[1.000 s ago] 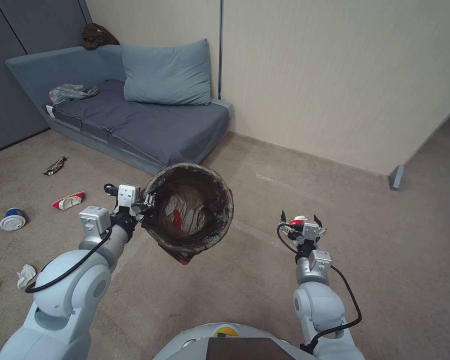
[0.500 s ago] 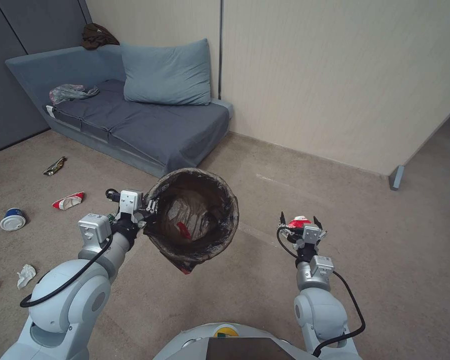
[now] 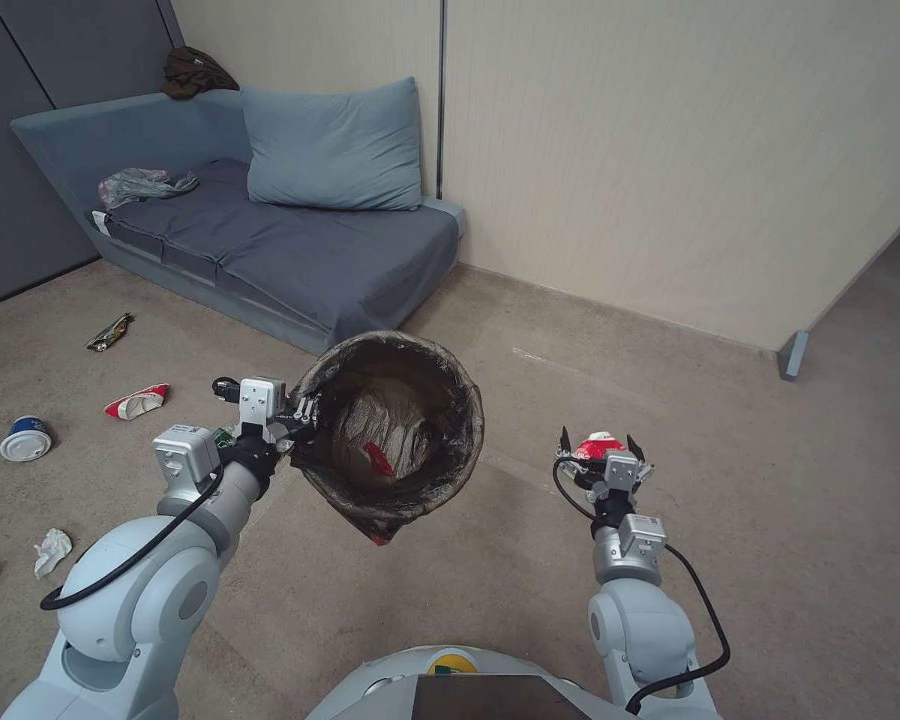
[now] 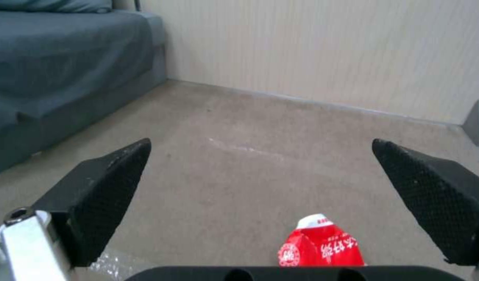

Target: Pick up the trash bin, then pick up the garbage from the floor and place it into the trash bin.

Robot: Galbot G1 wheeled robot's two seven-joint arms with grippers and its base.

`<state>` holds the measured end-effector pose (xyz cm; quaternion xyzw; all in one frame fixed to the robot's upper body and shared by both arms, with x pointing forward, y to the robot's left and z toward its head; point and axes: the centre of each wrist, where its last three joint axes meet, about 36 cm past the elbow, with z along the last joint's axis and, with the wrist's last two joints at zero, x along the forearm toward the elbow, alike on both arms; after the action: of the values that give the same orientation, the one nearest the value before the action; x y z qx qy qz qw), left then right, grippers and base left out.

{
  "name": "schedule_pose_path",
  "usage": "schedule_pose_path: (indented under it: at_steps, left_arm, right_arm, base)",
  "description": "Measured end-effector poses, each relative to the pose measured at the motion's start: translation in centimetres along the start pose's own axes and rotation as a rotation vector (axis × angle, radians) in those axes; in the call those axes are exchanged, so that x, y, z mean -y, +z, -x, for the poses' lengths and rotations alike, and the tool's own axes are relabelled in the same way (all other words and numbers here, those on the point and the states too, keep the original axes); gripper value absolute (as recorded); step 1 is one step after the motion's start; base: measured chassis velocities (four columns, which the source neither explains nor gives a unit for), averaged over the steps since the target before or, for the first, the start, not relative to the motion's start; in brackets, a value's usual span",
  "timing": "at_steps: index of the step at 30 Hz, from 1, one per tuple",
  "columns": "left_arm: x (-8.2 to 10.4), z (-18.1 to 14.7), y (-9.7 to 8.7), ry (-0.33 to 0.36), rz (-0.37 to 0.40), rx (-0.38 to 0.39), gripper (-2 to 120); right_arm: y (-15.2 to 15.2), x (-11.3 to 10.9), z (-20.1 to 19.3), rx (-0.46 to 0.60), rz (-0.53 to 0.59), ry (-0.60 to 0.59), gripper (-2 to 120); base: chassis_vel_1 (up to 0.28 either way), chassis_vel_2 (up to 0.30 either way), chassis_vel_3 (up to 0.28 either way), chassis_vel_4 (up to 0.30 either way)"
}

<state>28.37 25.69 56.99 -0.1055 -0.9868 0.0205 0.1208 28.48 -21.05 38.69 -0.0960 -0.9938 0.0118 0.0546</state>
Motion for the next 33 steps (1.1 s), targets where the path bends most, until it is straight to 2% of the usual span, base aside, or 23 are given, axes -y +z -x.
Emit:
schedule_pose_path:
  at_steps: [33]
  left_arm:
    - [-0.16, 0.14, 0.33, -0.021, 0.002, -0.006, 6]
  right_arm:
    - [-0.64, 0.14, 0.69, 0.019, 0.023, 0.003, 100]
  base:
    - [0.0, 0.0, 0.0, 0.0]
